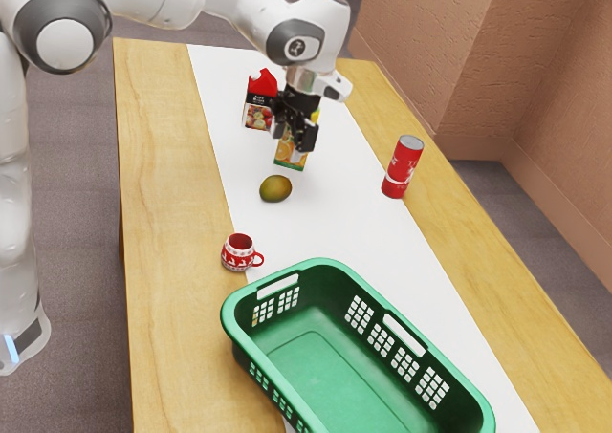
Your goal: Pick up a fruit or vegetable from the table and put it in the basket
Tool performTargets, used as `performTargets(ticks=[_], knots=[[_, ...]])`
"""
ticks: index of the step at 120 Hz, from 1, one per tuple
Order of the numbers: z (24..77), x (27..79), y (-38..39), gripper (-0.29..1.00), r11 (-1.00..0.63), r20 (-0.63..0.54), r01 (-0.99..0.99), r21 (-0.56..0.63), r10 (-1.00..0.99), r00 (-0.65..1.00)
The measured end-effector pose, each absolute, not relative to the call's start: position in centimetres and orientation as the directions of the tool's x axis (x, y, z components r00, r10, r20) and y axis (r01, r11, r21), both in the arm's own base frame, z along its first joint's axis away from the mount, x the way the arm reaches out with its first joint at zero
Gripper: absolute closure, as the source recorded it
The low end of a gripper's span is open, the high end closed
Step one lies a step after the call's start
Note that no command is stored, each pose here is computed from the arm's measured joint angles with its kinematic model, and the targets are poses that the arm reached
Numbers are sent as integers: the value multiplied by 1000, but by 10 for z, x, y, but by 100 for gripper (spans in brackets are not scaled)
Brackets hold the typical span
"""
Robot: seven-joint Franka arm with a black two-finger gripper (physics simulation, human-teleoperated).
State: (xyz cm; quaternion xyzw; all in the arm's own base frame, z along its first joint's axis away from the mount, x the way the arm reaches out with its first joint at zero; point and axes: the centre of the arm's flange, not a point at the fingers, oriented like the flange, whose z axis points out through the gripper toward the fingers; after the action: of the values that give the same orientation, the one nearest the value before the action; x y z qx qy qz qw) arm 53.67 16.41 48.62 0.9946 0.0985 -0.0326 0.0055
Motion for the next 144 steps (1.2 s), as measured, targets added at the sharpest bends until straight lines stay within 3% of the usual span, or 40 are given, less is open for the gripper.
performTargets(ticks=[48,95,144], knots=[[453,518,113,2,-986,-79,161,39,158,984],[433,512,146,2,-969,-81,246,33,243,967],[414,527,118,2,-976,-94,215,36,210,973]])
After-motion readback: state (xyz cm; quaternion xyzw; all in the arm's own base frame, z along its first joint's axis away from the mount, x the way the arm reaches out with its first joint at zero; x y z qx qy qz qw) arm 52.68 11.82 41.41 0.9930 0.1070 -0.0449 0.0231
